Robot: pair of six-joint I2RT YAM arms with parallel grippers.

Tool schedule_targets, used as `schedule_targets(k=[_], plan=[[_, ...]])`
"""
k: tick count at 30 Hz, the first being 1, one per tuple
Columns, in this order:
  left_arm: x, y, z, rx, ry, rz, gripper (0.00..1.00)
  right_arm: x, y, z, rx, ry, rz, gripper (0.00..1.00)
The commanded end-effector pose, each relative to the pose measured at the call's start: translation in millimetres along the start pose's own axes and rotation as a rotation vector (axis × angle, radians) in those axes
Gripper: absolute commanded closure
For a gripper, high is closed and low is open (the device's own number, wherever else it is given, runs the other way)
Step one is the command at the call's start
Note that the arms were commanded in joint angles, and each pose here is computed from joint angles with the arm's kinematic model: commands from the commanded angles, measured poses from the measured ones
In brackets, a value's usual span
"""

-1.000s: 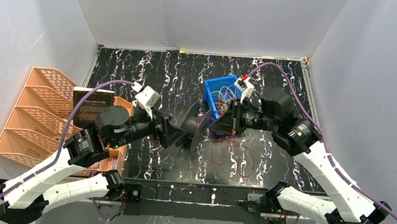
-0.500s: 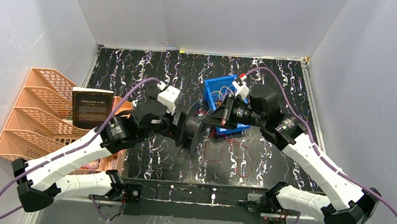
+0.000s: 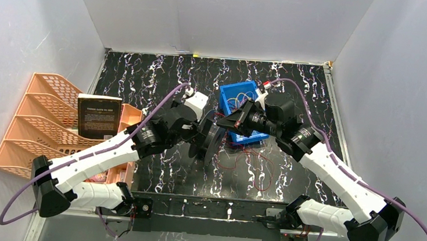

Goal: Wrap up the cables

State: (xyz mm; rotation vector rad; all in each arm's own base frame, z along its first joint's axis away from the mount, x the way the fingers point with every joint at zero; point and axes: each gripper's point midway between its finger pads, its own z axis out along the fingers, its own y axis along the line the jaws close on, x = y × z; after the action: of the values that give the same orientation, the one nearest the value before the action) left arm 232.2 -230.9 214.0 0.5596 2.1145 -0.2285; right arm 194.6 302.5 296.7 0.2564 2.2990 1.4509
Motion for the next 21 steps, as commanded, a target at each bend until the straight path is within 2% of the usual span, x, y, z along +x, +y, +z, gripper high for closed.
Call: schedule_targets(k=[1,13,21], plan=[[-20,6,1,-0.019,-0.087,-0.029,0.1,-12,7,10,-0.037,-0.059,0.048,1.0],[-17,5,13,-0.003,-0.071,-0.044,0.11,-8,5,32,-0.085,-0.012,0.104,1.0],[-6,2,26,-0.002,-0.045,-0.056,0.12,-5,5,33,-0.112,0.002,0.131,1.0]])
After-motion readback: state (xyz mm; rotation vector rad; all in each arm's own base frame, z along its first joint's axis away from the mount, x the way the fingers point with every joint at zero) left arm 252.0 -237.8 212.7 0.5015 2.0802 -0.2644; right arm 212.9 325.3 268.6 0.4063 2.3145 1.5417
